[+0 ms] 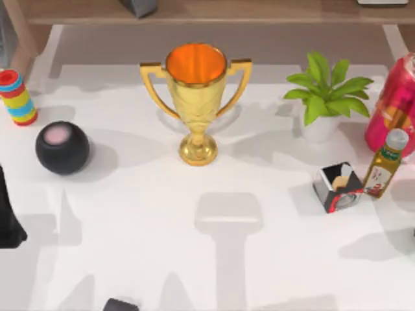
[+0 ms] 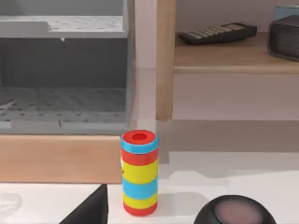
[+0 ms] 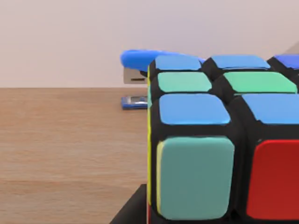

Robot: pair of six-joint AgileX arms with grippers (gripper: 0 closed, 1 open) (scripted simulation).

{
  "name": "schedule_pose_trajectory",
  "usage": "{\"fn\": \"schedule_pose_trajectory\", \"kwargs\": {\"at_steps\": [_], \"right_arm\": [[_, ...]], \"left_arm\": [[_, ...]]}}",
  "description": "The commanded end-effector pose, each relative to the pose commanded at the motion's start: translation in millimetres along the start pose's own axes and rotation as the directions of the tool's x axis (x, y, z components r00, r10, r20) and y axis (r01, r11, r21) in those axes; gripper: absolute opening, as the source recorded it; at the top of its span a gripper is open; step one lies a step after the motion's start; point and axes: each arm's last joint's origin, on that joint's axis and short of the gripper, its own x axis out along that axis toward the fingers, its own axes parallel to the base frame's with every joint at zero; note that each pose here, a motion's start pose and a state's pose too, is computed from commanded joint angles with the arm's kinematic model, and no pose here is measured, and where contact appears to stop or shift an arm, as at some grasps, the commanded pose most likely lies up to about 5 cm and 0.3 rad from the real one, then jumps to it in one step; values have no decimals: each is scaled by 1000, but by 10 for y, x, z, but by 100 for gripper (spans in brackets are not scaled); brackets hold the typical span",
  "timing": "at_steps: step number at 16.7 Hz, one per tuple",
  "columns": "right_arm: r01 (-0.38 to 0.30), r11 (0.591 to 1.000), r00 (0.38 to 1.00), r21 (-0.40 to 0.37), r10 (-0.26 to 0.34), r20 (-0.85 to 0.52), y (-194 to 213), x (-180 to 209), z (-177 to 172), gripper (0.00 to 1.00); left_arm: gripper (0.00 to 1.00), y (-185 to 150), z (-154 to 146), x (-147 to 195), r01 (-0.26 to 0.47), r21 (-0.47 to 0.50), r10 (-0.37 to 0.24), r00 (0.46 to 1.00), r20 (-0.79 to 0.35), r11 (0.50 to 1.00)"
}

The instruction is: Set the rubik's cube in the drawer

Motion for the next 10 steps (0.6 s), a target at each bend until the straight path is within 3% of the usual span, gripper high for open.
{"fn": "schedule_pose_trajectory", "kwargs": {"at_steps": [10], "right_arm": [[-3,1000,1000,2,3,2,12,-19,20,0]], "left_arm": [[100,0,0,0,0,0,0,1000,0,1000]]}}
